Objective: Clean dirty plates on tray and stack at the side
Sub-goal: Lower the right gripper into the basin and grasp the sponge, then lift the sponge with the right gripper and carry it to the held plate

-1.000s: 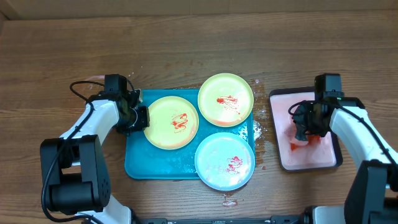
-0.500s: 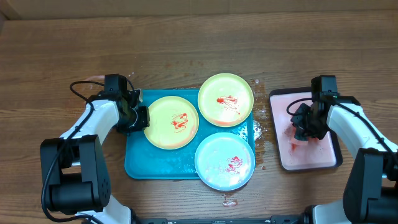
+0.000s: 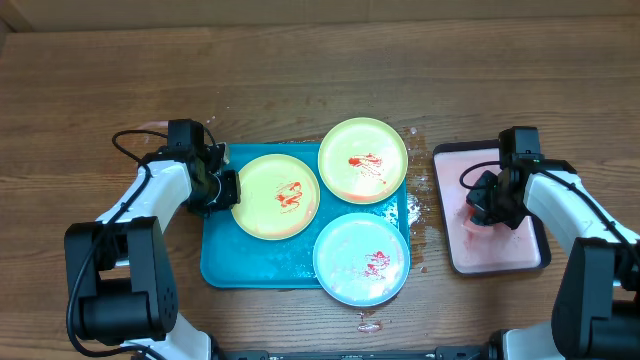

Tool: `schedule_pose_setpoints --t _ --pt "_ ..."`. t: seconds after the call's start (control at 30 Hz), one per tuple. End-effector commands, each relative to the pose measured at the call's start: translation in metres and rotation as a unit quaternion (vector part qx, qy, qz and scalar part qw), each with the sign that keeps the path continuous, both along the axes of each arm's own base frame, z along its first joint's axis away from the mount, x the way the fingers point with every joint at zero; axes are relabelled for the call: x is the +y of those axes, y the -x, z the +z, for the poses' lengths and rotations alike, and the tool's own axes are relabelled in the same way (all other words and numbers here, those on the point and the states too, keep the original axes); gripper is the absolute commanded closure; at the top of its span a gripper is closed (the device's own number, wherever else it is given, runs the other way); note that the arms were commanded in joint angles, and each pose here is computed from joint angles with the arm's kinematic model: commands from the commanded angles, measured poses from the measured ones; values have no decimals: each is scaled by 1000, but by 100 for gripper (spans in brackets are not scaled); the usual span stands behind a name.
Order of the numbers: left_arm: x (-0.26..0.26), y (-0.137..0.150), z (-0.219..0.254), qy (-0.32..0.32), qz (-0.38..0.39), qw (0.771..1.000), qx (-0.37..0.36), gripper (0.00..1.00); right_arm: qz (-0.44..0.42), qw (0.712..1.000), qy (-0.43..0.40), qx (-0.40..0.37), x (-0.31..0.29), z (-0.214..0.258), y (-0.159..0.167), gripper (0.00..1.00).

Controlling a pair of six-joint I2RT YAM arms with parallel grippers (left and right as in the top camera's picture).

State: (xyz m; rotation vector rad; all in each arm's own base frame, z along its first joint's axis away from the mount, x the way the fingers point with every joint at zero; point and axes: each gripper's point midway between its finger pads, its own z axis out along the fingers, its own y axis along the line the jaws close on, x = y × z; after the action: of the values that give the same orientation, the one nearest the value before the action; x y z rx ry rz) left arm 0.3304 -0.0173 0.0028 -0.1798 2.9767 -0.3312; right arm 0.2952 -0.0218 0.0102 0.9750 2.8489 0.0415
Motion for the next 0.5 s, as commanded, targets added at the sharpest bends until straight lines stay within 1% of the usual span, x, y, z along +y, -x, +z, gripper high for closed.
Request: schedule_pose_setpoints --t 0.0,0.1,0.2,0.33,0.47 --pt "8 16 -24 -19 5 999 39 96 8 1000 6 -6 -1 8 -1 96" --pt "8 16 -24 -19 5 999 39 96 13 999 14 -36 -3 31 -12 96" --pt "8 16 -24 -19 5 999 39 96 14 996 33 -84 -7 65 -20 96" --pt "8 15 -24 -19 5 999 38 96 22 985 76 -152 -7 109 -22 96" --pt "8 15 -24 -19 5 999 37 96 48 970 111 -209 7 146 -19 96"
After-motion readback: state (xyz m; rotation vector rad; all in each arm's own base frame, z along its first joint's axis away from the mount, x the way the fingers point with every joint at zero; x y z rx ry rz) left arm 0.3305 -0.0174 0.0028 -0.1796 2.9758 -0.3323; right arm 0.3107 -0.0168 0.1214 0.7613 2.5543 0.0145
